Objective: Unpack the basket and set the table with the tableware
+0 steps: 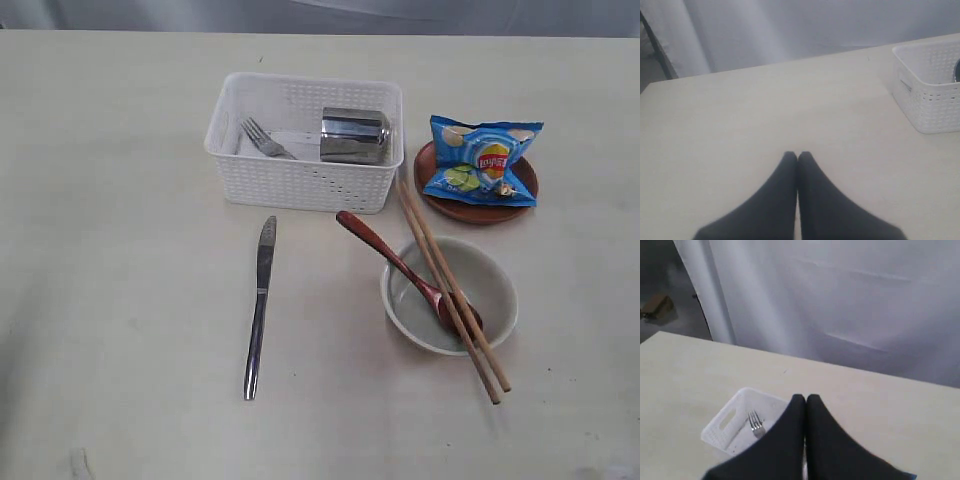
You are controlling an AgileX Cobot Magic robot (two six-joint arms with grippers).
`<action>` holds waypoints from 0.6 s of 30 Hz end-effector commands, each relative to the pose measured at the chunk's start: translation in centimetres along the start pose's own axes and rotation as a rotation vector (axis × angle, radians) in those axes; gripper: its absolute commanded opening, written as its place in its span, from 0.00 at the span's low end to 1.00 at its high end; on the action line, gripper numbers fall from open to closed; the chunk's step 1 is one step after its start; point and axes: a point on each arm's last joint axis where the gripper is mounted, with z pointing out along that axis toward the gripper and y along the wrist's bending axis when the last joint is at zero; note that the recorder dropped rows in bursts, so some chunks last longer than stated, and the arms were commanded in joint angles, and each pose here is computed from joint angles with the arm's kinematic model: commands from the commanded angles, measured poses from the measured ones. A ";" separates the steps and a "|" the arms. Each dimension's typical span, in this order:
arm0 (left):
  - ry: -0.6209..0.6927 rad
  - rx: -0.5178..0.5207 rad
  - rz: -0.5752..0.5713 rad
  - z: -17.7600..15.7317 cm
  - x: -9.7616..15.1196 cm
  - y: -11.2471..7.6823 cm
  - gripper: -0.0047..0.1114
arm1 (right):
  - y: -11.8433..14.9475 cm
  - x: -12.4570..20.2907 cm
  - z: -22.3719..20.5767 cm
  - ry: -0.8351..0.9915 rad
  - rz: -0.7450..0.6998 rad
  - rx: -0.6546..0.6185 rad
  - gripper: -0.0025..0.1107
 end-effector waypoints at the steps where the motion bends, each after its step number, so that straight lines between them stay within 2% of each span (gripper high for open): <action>1: -0.003 -0.002 0.000 0.0 0.1 0.0 0.04 | -0.2 -0.6 -2.2 -0.093 -0.002 -0.001 0.02; 9: -0.003 -0.005 0.016 0.0 0.0 0.0 0.04 | -0.3 -0.8 -3.9 -0.149 0.001 -0.008 0.02; 10: -0.006 -0.021 0.094 0.0 0.0 0.2 0.04 | -0.2 -0.9 -4.1 -0.165 0.001 -0.011 0.02; 12: -0.004 -0.106 0.392 0.0 -0.1 0.9 0.04 | -0.2 -1.1 -4.2 -0.183 -0.001 -0.014 0.02; 13: -0.003 -0.146 0.507 -0.1 -0.3 1.3 0.04 | -0.2 -1.1 -4.2 -0.183 -0.001 -0.014 0.02; 14: -0.013 -0.170 0.580 -0.1 -0.5 1.4 0.04 | -0.2 -1.0 -4.1 -0.179 -0.001 -0.013 0.02; 16: -0.111 -0.207 0.789 -0.2 -1.5 1.3 0.04 | -0.2 -0.9 -4.1 -0.169 -0.001 -0.011 0.02; 18: -0.252 -0.201 1.018 -0.4 -2.7 0.4 0.04 | -0.2 -0.9 -4.1 -0.169 -0.001 -0.011 0.02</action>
